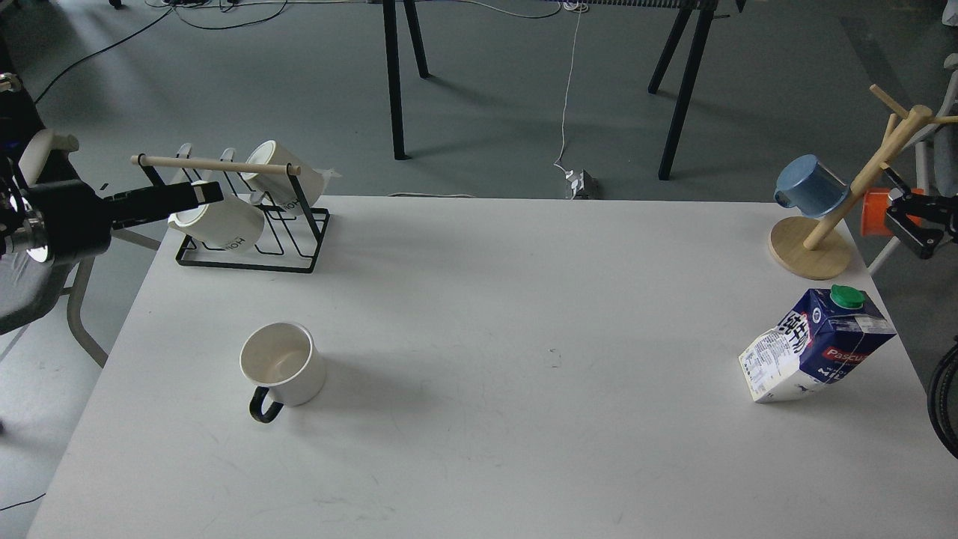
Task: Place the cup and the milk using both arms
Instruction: 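Reach the left gripper toward the white mug with black handle, then grasp the white mug rim with the left gripper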
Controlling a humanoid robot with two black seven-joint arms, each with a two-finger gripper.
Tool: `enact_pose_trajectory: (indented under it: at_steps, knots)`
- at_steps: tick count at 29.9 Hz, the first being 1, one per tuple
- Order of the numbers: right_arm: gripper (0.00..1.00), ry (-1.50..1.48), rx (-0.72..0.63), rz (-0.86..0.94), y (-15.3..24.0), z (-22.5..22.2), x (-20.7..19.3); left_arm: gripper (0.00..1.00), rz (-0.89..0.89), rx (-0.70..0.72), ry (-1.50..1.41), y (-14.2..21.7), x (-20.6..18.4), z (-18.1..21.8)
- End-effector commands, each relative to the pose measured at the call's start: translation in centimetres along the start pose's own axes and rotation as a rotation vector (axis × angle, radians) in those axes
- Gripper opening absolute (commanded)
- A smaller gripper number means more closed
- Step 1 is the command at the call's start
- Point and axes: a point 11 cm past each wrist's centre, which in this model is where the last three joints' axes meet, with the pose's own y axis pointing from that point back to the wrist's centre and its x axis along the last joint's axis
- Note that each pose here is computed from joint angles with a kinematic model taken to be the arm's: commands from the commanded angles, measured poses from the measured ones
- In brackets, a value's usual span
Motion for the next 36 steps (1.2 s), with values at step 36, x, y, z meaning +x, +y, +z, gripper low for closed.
enact_pose_trajectory:
  at_steps: [36]
  knots:
    - [0.98,0.000,-0.004,0.020,0.4,0.1,0.6,0.88,-0.192,-0.018,-0.234,-6.5,-11.8,0.8]
